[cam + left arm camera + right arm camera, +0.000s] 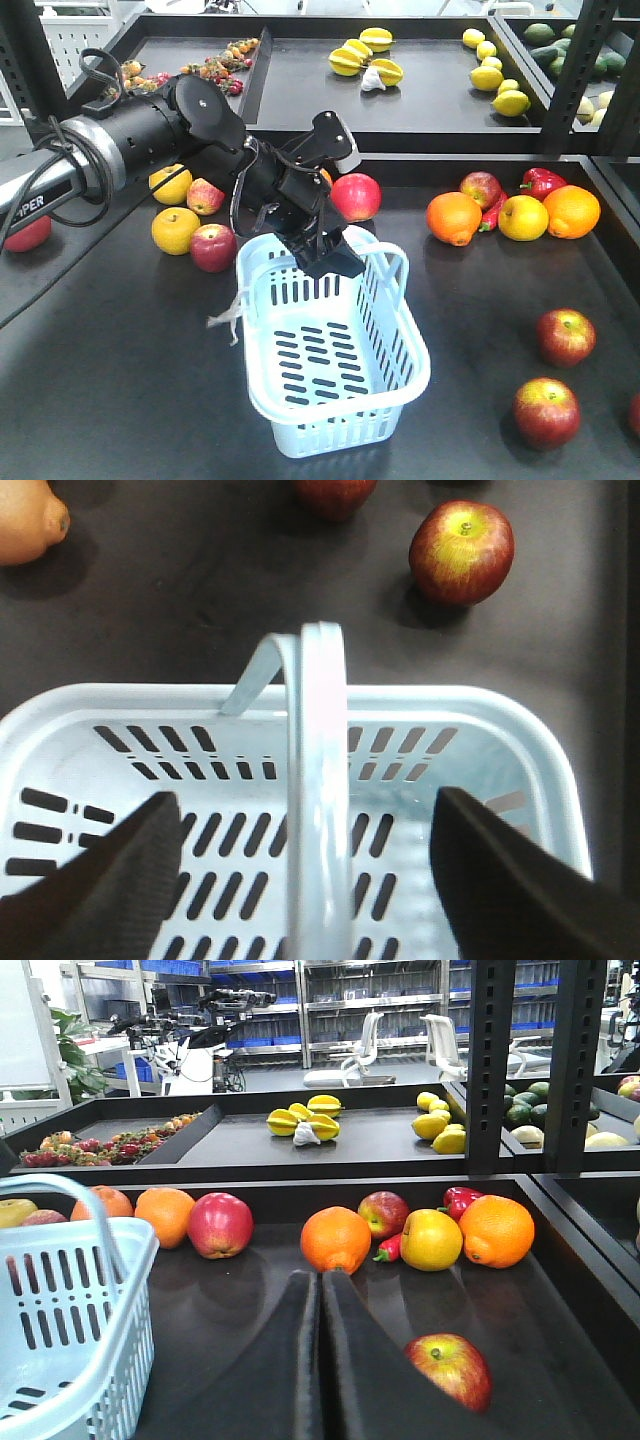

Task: Pick three apples into basket with both arms
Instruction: 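Lower the light-blue basket onto the table with the left gripper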

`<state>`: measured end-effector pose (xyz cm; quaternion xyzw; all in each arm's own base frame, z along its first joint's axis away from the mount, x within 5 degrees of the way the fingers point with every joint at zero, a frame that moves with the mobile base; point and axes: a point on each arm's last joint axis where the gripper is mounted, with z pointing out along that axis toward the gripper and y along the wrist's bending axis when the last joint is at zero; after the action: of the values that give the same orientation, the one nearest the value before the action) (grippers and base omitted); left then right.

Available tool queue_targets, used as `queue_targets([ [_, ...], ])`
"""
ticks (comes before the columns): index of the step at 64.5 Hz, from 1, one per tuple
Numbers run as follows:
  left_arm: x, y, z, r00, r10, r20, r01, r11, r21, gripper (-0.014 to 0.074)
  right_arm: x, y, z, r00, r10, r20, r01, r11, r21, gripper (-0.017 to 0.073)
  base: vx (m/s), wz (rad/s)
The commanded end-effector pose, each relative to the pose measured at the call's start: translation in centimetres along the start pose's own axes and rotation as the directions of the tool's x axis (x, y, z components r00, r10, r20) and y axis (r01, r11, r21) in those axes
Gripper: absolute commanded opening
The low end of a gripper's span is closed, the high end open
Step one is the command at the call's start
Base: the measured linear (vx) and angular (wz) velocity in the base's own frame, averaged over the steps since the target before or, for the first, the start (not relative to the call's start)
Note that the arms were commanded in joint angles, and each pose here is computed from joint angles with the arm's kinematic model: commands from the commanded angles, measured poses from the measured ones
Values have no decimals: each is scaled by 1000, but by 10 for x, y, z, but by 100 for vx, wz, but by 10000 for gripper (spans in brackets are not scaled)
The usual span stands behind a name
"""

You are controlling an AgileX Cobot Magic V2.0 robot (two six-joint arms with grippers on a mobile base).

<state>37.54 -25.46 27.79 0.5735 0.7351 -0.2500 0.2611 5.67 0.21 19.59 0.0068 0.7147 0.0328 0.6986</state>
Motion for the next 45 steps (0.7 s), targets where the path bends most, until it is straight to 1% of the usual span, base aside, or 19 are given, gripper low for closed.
queue_targets([
  [1, -29, -18, -43, 995, 4, 100, 0, 999, -38, 515, -2, 0, 0, 998, -13, 66, 13, 1000, 4, -4, 0, 0],
  [7, -32, -26, -61, 996, -20, 85, 25, 998, -60, 445, -2, 0, 0, 998, -13, 66, 13, 1000, 4, -4, 0, 0],
  [11, -34, -34, -77, 997, -36, 66, 41, 996, -79, 356, -2, 0, 0, 998, -13, 66, 13, 1000, 4, -4, 0, 0],
  [12, -36, -37, -82, 997, -33, 65, 38, 996, -85, 345, -2, 0, 0, 998, -13, 66, 13, 1000, 4, -4, 0, 0],
  [13, -36, -40, -85, 997, -46, 58, 51, 995, -84, 312, -2, 0, 0, 998, -13, 66, 13, 1000, 4, -4, 0, 0],
  [17, -36, -49, -101, 997, -72, 30, 74, 992, -98, 188, -2, 0, 0, 998, -13, 66, 13, 1000, 4, -4, 0, 0],
  [18, -36, -51, -105, 997, -72, 22, 74, 992, -101, 175, -2, 0, 0, 998, -13, 66, 13, 1000, 4, -4, 0, 0],
  [20, -35, -57, -114, 997, -72, -5, 71, 992, -109, 97, -2, 0, 0, 998, -13, 66, 13, 1000, 4, -4, 0, 0],
  [21, -34, -59, -117, 997, -70, -20, 67, 991, -116, 85, -2, 0, 0, 998, -13, 66, 13, 1000, 4, -4, 0, 0],
  [22, -33, -61, -120, 997, -70, -29, 66, 990, -122, 47, -2, 0, 0, 998, -13, 66, 13, 1000, 4, -4, 0, 0],
  [23, -33, -63, -126, 997, -77, -31, 72, 987, -142, 9, -2, 0, 0, 998, -13, 66, 13, 1000, 4, -4, 0, 0],
  [24, -33, -65, -130, 996, -81, -31, 75, 985, -154, -3, -2, 0, 0, 998, -13, 66, 13, 1000, 4, -4, 0, 0],
  [31, -33, -83, -161, 994, -112, -9, 106, 966, -235, -9, -2, 0, 0, 998, -13, 66, 13, 1000, 4, -4, 0, 0],
  [33, -32, -88, -167, 991, -130, 3, 127, 961, -244, -9, -2, 0, 0, 998, -13, 66, 13, 1000, 4, -4, 0, 0],
  [37, -29, -102, -180, 990, -140, 24, 141, 958, -251, -8, -2, 0, 0, 998, -13, 66, 13, 1000, 4, -4, 0, 0],
  [42, -20, -125, -199, 991, -126, 45, 133, 956, -263, -8, -2, 0, 0, 998, -13, 66, 13, 1000, 4, -4, 0, 0],
  [45, -12, -138, -207, 991, -125, 57, 136, 953, -269, -8, -2, 0, 0, 998, -13, 66, 13, 1000, 4, -4, 0, 0],
])
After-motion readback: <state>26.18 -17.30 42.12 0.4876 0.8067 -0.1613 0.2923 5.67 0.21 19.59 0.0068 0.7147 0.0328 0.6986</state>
